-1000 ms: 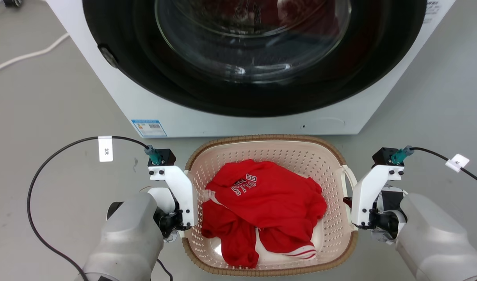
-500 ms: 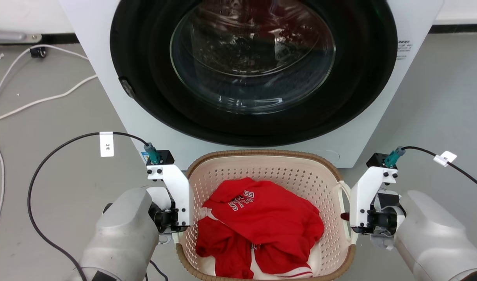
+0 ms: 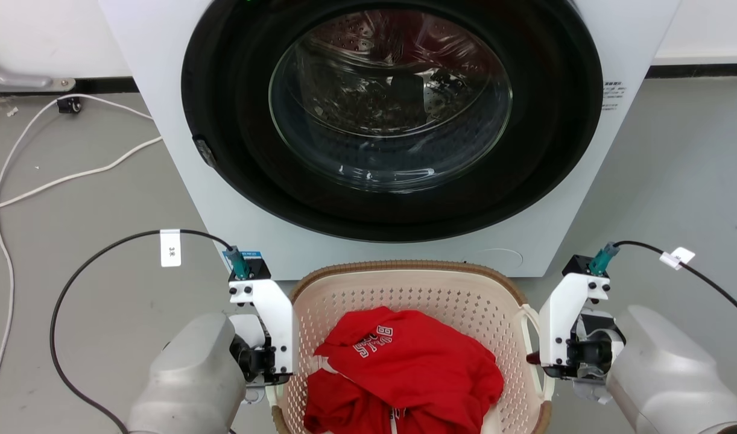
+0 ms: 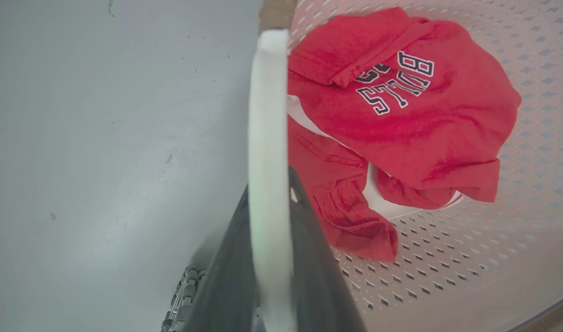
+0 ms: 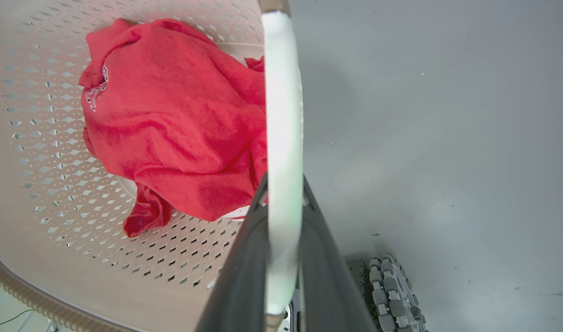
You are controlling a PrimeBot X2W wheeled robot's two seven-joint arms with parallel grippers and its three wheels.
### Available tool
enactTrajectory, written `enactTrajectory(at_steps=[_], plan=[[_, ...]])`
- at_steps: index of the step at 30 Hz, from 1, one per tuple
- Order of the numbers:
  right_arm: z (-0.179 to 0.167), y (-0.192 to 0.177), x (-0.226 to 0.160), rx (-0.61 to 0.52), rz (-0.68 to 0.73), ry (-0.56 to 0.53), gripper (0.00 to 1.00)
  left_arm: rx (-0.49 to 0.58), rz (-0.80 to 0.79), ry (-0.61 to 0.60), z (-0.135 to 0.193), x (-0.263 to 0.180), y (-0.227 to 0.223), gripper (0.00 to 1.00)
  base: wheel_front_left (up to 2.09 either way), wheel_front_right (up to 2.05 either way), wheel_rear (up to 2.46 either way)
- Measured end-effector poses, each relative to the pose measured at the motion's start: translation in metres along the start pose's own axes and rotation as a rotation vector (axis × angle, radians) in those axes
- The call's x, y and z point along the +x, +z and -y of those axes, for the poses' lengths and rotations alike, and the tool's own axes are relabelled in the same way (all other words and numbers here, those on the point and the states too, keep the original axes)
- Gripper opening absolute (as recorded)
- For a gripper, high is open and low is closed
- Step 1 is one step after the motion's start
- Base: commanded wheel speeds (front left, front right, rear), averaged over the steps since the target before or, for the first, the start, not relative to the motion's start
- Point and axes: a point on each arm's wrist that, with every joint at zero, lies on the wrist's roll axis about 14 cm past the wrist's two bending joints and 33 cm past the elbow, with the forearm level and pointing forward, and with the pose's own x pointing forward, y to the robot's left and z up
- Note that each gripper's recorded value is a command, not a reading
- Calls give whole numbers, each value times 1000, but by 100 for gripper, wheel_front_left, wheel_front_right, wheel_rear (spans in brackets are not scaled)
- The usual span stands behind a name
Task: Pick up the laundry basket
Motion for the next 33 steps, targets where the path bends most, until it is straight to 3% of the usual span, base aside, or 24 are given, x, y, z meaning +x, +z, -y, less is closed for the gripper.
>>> enactTrajectory(at_steps=[33], plan=[[-5,-10,-1,15,14,13,0,-26,20,-14,2,-6,-11,0,0,0,0]])
